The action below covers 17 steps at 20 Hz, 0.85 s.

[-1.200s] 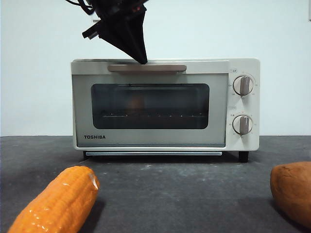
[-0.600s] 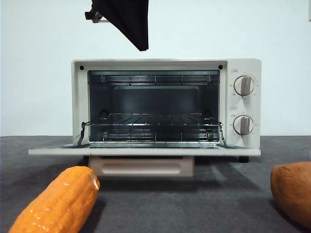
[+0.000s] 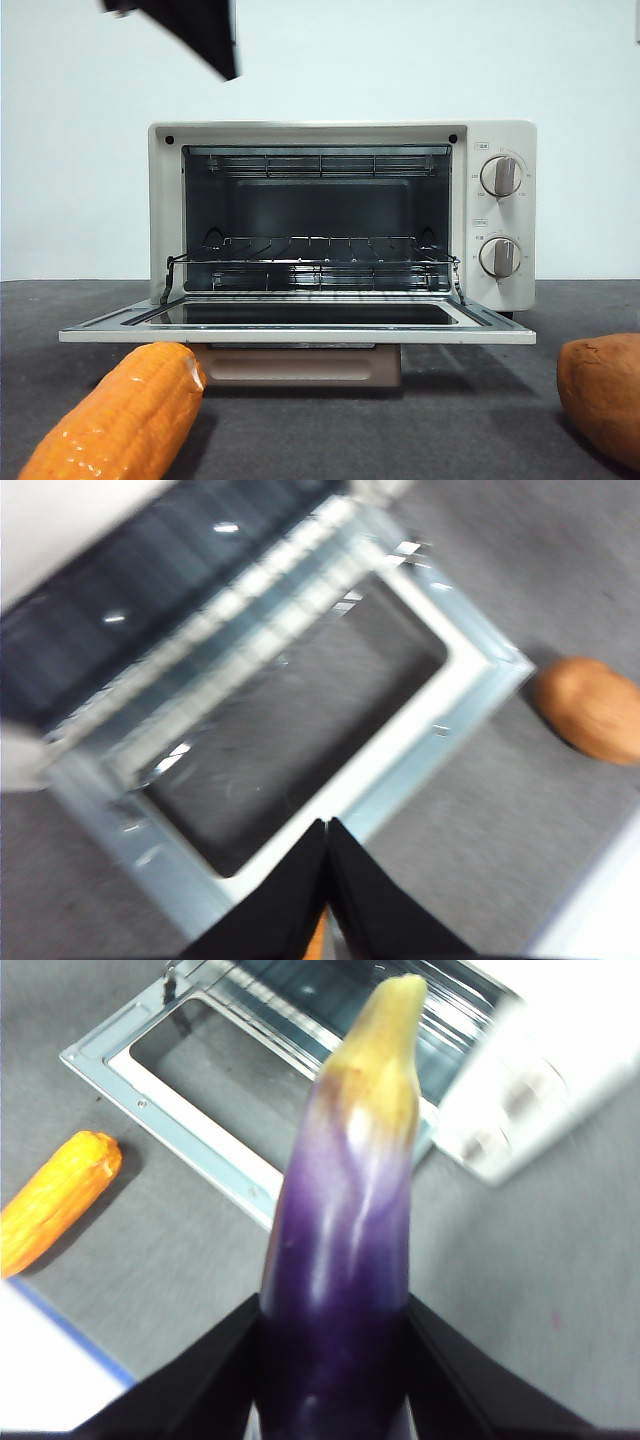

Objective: Take the eggplant from the table,put the eggplant in the oven

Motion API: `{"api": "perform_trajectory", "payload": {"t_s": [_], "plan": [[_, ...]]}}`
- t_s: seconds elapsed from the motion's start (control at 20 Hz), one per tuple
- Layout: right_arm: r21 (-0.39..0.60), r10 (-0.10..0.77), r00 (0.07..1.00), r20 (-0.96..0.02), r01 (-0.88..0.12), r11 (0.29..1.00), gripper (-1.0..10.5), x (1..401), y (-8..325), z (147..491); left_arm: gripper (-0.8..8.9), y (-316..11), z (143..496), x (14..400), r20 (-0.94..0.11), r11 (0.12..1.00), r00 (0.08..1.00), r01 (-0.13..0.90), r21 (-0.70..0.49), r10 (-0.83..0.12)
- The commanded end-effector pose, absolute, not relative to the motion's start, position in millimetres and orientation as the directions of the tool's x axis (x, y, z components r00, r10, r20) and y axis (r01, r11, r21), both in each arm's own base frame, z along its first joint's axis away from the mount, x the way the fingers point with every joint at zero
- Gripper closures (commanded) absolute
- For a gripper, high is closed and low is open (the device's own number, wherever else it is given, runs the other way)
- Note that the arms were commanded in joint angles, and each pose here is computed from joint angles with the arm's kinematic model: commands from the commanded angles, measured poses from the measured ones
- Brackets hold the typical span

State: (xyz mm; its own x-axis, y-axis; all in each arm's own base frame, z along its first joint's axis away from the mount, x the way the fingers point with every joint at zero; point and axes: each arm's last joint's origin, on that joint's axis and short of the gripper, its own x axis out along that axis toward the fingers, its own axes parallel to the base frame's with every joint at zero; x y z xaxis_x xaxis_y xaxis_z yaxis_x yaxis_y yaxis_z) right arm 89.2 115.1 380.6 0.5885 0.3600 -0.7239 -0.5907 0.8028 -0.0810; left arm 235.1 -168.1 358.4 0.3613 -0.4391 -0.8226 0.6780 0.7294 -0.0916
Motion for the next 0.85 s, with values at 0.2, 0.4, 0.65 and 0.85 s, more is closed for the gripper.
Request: {"api": "perform_trajectory", "payload": {"t_s": [0.2,0.4,0.65,0.85], "plan": [[-0.225,0.359,0.589,-0.724,-0.693,0.685,7.9,131.0,176.1,361.6,8.08,-104.7,339.3,214.5,-0.728,0.850,0.541,0.515,-0.109,-0.421],[-0.355,0.332,0.587,-0.739,-0.757,0.548,7.9,167.0,219.6,330.2,8.08,-63.6,317.3,194.3,-0.724,0.913,0.594,0.387,-0.127,-0.352],[-0.557,0.187,0.658,-0.729,-0.730,0.397,7.9,201.9,261.4,290.7,8.08,-31.3,286.7,185.2,-0.647,0.943,0.686,0.220,-0.251,-0.332],[-0.695,0.115,0.739,-0.664,-0.667,0.269,7.9,231.5,283.6,264.4,8.08,-25.0,274.2,183.0,-0.636,0.926,0.676,0.214,-0.313,-0.371]]}}
